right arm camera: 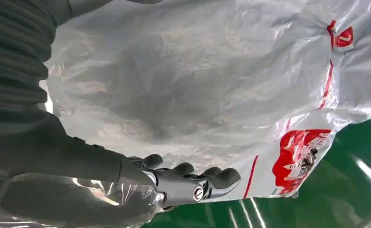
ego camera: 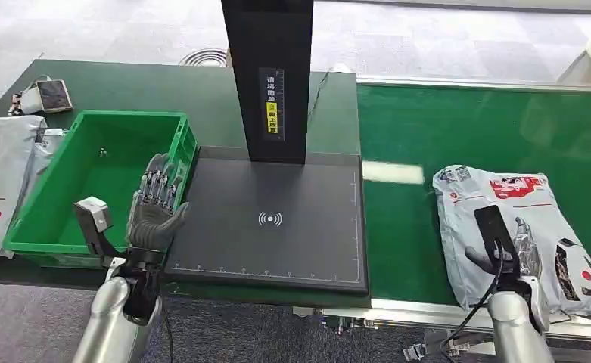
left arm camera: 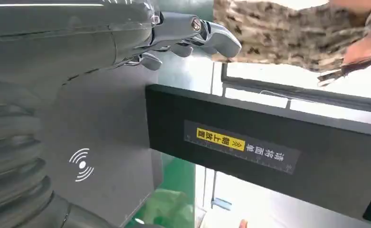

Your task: Moved the parcel from conveyor to table for the left to box.

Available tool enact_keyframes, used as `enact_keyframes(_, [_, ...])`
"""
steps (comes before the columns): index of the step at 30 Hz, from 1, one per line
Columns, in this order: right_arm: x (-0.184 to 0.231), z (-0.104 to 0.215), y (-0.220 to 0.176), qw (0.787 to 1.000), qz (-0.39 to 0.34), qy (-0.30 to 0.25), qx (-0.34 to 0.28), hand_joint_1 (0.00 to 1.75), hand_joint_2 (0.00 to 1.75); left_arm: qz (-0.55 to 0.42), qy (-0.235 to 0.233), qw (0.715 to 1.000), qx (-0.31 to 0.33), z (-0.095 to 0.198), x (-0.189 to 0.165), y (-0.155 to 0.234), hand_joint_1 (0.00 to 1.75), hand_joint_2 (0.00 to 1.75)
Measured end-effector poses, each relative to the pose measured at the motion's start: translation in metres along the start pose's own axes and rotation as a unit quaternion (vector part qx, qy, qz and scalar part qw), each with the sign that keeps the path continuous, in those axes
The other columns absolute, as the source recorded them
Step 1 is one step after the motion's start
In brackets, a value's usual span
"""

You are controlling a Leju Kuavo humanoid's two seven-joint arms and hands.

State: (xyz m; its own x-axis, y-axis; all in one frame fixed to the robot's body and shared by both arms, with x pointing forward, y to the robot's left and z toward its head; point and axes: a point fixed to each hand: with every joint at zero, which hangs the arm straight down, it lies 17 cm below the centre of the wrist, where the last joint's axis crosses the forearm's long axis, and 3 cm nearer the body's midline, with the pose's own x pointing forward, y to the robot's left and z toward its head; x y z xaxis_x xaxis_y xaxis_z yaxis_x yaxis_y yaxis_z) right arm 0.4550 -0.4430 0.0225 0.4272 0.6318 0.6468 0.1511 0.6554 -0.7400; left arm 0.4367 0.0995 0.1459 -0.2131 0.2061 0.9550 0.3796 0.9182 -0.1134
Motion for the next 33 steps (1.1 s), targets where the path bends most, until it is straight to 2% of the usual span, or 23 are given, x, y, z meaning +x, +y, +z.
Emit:
enact_keyframes(8, [-0.001,0.002,0.0,1.0,-0.002,0.006,-0.003,0.0,1.75,-0.001,0.0,1.0,0.002,0.0,0.0,0.001,0.0,1.75])
enact_keyframes(14, [-0.029,0.018,0.005,0.997,0.035,0.062,-0.011,0.0,1.75,-0.003,0.001,1.0,0.008,-0.001,0.002,0.006,0.0,1.75])
enact_keyframes(16, [-0.046,0.028,0.008,0.993,0.072,0.097,-0.012,0.0,1.75,-0.003,0.004,1.0,0.015,0.002,0.002,0.01,0.0,1.75])
enact_keyframes(19, [-0.052,0.034,0.013,0.989,0.096,0.113,-0.008,0.0,1.75,-0.007,0.006,1.0,0.017,0.003,0.004,0.012,0.0,1.75])
enact_keyframes(21, [-0.038,0.032,0.009,0.992,0.09,0.08,-0.026,0.0,1.75,-0.009,0.005,1.0,0.019,0.003,0.006,0.013,0.0,1.75])
enact_keyframes(22, [-0.02,0.029,0.002,0.995,0.079,0.039,-0.047,0.0,1.75,-0.008,0.003,1.0,0.021,0.005,0.007,0.013,0.0,1.75])
enact_keyframes(24, [0.037,0.022,-0.019,0.99,0.071,-0.081,-0.095,0.0,1.75,-0.007,-0.003,1.0,0.017,0.007,0.01,0.012,0.0,1.75])
enact_keyframes(26, [0.084,0.009,-0.034,0.978,0.09,-0.148,-0.114,0.0,1.75,-0.005,-0.008,1.0,0.011,0.006,0.013,0.01,0.0,1.75])
enact_keyframes(29, [0.111,-0.017,-0.049,0.972,0.126,-0.166,-0.11,0.0,1.75,-0.003,-0.018,1.0,0.006,0.003,0.019,0.009,0.0,1.75])
enact_keyframes(33, [0.108,-0.045,-0.046,0.966,0.198,-0.151,-0.066,0.0,1.75,0.0,-0.025,1.0,0.0,-0.002,0.023,0.008,0.0,1.75])
